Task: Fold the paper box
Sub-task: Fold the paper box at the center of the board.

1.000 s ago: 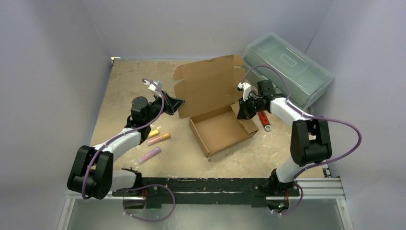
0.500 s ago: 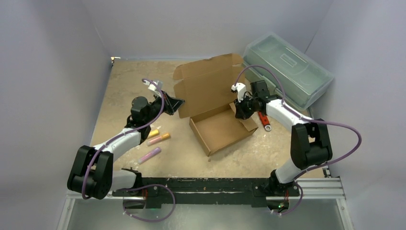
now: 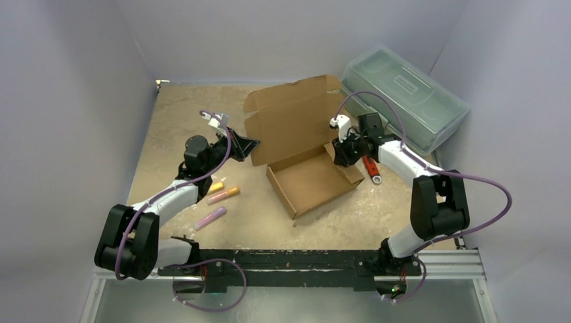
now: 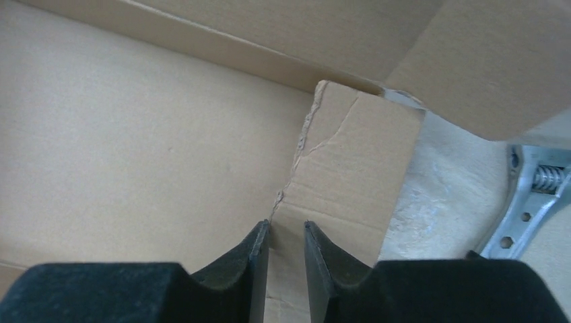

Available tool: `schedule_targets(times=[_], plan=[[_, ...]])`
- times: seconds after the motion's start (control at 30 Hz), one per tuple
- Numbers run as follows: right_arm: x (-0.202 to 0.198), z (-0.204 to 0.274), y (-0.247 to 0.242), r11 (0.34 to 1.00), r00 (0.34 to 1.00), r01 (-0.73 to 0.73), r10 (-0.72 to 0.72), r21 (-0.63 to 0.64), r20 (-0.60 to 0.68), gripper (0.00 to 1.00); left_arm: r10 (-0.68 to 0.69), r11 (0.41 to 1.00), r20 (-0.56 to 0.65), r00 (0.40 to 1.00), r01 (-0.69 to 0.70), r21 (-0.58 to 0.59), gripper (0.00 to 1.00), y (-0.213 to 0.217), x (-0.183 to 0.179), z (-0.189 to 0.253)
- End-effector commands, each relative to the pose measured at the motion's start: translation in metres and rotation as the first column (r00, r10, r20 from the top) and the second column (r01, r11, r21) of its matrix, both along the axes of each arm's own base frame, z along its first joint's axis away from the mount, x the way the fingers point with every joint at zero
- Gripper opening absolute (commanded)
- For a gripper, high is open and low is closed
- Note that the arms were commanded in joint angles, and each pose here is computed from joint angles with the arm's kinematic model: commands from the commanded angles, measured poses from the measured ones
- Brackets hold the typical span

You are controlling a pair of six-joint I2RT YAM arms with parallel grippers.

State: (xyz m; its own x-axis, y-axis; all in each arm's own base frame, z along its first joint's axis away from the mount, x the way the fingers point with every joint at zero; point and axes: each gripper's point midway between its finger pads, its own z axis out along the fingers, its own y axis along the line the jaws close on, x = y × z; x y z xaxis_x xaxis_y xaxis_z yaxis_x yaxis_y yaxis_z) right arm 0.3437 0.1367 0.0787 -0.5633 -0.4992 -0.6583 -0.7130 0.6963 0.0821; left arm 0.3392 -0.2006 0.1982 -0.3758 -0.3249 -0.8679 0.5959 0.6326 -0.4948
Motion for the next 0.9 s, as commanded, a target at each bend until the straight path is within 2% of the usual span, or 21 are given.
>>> schedule_targets(times=[0.0,0.17,0.37,0.47,0.5,0.57,0.67,0.87], plan=[[0.003,0.013,-0.013,1.000,0.999,0.011,-0.012,0.013,0.045,0.29,-0.018,1.000,0.096,0.995,0.020,-0.022,0.00,-0.005,0.003,0.032],[0.013,0.006,-0.034,0.993,0.994,0.081,-0.074,-0.082,0.084,0.36,-0.020,1.000,0.094,0.995,0.022,-0.022,0.00,-0.005,0.003,0.032],[0.016,0.000,-0.042,0.986,0.991,0.113,-0.103,-0.124,0.085,0.37,-0.022,0.999,0.095,0.995,0.025,-0.024,0.00,-0.006,0.003,0.032],[0.015,-0.002,-0.042,0.986,0.991,0.117,-0.108,-0.121,0.078,0.55,-0.022,0.999,0.092,0.996,0.024,-0.024,0.00,-0.006,0.003,0.032],[0.015,-0.001,-0.040,0.987,0.991,0.115,-0.107,-0.110,0.076,0.64,-0.022,0.999,0.092,0.996,0.024,-0.024,0.00,-0.006,0.003,0.032],[0.014,0.001,-0.032,0.992,0.993,0.110,-0.107,-0.064,0.059,0.72,-0.021,0.999,0.091,0.996,0.023,-0.024,0.00,-0.006,0.003,0.032],[0.015,-0.002,-0.033,0.991,0.992,0.123,-0.121,-0.053,0.040,0.77,-0.020,0.999,0.091,0.996,0.022,-0.024,0.00,-0.006,0.003,0.031],[0.010,-0.009,-0.031,0.992,0.991,0.122,-0.119,0.044,-0.064,0.78,-0.020,0.999,0.092,0.996,0.023,-0.024,0.00,-0.006,0.003,0.032]])
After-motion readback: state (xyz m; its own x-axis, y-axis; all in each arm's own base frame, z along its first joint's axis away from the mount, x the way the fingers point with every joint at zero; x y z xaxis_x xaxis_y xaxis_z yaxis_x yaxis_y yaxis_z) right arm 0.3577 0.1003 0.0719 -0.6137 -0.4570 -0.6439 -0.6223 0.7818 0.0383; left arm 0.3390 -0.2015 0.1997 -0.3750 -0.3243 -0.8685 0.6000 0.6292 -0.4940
